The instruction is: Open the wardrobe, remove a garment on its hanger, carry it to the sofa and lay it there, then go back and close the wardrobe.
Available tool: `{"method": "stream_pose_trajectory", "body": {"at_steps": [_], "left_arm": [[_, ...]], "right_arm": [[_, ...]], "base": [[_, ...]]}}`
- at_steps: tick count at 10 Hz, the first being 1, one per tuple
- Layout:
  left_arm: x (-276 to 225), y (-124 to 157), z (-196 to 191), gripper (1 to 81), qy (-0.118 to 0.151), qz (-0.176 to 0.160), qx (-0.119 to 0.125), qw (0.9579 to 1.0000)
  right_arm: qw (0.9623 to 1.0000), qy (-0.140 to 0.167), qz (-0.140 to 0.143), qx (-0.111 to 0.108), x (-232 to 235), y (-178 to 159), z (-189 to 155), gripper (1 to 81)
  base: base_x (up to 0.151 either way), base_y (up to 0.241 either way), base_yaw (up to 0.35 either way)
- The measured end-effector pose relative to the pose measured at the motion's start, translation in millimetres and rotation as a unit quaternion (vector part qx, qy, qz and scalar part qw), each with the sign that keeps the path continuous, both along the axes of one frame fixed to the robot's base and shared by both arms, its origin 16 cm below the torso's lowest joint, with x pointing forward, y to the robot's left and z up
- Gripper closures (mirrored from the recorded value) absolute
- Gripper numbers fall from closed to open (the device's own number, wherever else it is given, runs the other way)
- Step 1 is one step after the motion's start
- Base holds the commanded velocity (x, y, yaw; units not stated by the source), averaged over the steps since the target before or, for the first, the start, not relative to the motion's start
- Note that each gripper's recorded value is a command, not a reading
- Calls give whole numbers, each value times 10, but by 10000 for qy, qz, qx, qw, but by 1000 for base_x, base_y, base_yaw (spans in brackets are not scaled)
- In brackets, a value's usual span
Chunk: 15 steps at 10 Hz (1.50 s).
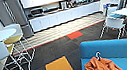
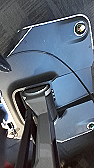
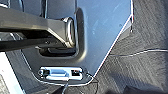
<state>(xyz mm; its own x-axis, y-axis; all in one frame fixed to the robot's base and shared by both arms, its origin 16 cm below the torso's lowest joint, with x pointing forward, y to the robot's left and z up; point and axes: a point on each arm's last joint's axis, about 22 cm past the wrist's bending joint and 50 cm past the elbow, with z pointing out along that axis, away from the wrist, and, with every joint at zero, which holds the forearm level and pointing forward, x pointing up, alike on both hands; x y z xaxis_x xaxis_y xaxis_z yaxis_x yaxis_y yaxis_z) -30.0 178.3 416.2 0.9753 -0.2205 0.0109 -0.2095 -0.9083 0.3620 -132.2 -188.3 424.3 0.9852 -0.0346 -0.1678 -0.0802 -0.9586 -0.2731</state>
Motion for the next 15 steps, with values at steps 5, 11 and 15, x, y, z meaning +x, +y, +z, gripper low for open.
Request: {"method": "stream_pose_trajectory", "body": {"at_steps": [5, 11, 15], "left_arm": [[13, -22, 1, 10, -8, 1, -14, 10000], [-35, 296, -12, 10, 29, 13, 146, 9999], [-43, 243, -5, 10, 35, 22, 99, 9999]], "right_arm": [[10000, -95, -18, -15, 122, 19, -26, 10], [9999, -118, -87, 0, 132, -328, 11, 10], [9998, -77, -119, -115, 69, -516, 20, 10]], "base": [[0, 0, 305], [0, 0, 305], [0, 0, 306]]}}
